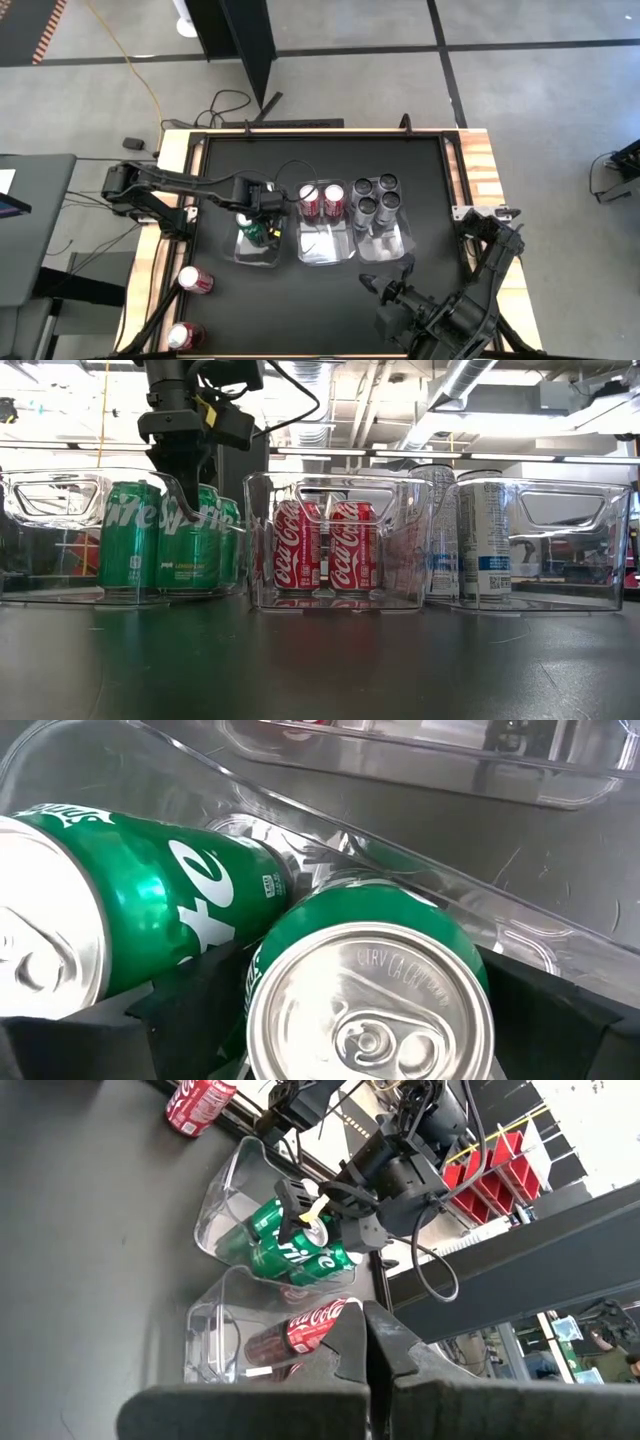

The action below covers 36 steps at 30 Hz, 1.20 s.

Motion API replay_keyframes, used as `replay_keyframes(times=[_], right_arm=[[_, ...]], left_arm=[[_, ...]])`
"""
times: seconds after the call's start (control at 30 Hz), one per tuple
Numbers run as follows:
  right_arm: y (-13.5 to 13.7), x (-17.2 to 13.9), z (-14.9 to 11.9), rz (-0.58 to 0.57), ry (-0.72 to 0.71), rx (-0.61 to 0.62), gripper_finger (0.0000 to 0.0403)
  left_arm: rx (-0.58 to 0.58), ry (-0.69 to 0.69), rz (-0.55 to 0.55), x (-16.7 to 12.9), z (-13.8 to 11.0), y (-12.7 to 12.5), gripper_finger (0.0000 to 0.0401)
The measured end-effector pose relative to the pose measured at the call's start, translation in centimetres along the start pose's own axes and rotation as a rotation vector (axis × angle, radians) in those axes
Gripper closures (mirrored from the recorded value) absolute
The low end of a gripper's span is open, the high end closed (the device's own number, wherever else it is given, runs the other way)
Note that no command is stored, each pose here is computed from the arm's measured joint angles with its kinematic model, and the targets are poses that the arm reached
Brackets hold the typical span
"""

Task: Sort soda cans
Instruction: Put the green soda can into the left transparent bin, then put the top red soda can into the middle transparent bin

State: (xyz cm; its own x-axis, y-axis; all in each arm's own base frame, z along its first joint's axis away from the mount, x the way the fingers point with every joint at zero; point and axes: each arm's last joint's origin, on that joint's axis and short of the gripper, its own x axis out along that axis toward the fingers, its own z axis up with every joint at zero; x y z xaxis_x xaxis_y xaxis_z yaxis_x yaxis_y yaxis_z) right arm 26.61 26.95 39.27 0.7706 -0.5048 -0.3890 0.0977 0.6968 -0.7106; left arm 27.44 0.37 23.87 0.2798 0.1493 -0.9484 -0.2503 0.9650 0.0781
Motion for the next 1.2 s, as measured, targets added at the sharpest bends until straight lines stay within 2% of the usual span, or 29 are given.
replay_keyframes(times=[0.57,1.2], right_arm=[[0.0,0.0,0.0,0.000,0.001,0.000,0.0398],[0.0,-0.1,0.0,0.001,-0.001,0.000,0.0398]], left_arm=[[0.030,0.019,0.012,-0.2,-0.3,-0.5,0.0034],[0.077,-0.024,0.085,-5.0,0.9,-1.6,0.0034]])
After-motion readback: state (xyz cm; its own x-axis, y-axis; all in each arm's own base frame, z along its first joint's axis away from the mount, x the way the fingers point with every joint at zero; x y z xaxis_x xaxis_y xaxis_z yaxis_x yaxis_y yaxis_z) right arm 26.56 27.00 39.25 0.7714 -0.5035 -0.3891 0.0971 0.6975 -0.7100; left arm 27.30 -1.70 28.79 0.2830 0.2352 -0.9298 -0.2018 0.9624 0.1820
